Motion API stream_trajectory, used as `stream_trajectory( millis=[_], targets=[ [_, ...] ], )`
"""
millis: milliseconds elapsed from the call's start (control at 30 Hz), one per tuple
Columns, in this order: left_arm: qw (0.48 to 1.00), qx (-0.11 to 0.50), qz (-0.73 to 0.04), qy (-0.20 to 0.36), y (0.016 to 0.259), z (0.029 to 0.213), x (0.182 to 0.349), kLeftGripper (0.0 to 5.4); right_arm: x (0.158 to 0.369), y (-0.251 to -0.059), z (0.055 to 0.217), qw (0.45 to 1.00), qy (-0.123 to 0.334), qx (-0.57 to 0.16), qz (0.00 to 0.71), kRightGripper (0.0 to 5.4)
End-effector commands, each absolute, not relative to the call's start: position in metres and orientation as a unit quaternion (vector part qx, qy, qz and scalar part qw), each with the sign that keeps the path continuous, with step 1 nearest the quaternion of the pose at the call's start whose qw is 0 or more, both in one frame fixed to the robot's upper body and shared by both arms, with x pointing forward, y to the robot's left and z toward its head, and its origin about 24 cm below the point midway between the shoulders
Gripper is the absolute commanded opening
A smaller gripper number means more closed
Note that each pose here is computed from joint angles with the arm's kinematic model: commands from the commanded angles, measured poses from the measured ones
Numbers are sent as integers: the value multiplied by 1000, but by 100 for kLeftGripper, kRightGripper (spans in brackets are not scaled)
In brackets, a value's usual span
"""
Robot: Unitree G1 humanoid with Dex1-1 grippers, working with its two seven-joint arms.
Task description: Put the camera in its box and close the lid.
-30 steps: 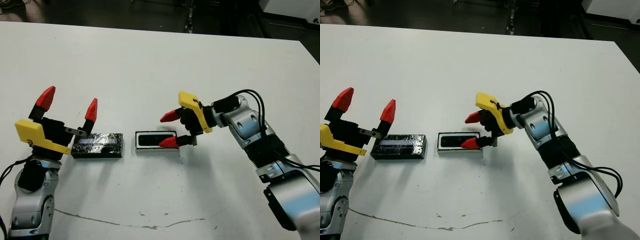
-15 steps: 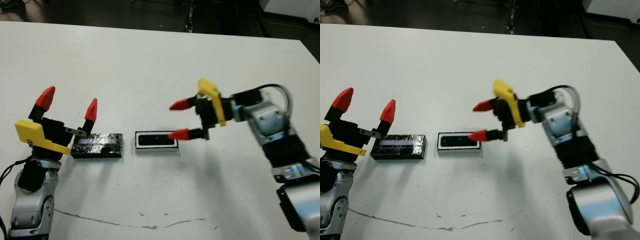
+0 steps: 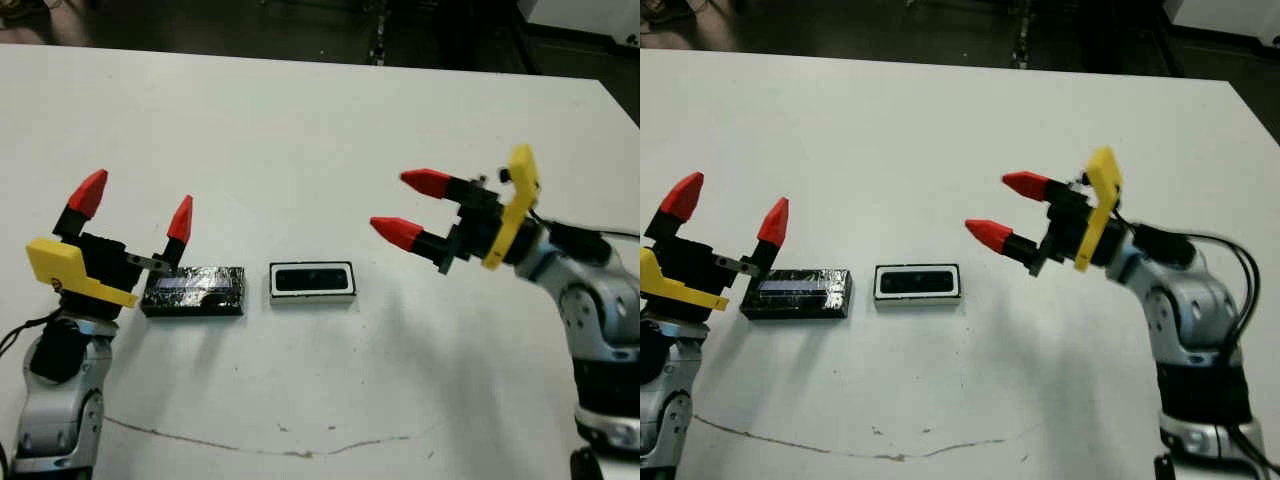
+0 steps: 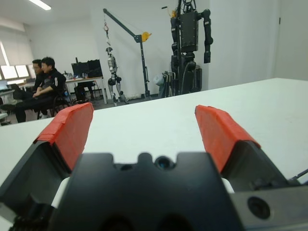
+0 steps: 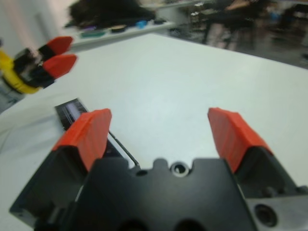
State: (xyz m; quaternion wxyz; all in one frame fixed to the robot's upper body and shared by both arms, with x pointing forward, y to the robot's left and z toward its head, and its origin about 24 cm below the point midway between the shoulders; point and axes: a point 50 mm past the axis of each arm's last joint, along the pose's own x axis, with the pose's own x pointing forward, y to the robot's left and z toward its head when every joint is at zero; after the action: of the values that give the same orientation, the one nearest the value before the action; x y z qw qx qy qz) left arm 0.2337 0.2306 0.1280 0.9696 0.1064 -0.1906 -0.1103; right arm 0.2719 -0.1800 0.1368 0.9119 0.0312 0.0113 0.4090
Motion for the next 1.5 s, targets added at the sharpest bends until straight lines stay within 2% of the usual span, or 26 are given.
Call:
stream_trajectory(
  millis=[33,233,467,600,733,867,933,1133,1367,1500],
  targets=[
    [966,119,-140,-181,236,134,232,540,256,-190,130,935,5,36,353,448],
    [950,149,-223,-161,241,152,231,540,226,-197,109,964,20,53,261,346],
    [912,173,-360,-90,240,182,228,540,213,-193,97,982,11,66,178,234],
    [853,250,-459,-21,244,201,234,540,212,-191,93,984,-1,68,163,169],
    [802,319,-504,28,248,209,242,540,215,-187,92,985,-7,69,158,101],
    [751,339,-565,48,248,212,251,540,217,-185,91,985,-13,70,155,33],
    [721,305,-622,32,251,210,259,540,217,-185,91,986,-14,70,153,4],
    [683,237,-687,76,248,196,277,540,219,-184,90,987,-9,73,144,2],
    [674,216,-697,115,242,184,282,540,219,-183,88,987,-5,74,144,2],
    [669,220,-700,118,240,180,282,540,219,-184,88,987,-5,75,144,2]
  ],
)
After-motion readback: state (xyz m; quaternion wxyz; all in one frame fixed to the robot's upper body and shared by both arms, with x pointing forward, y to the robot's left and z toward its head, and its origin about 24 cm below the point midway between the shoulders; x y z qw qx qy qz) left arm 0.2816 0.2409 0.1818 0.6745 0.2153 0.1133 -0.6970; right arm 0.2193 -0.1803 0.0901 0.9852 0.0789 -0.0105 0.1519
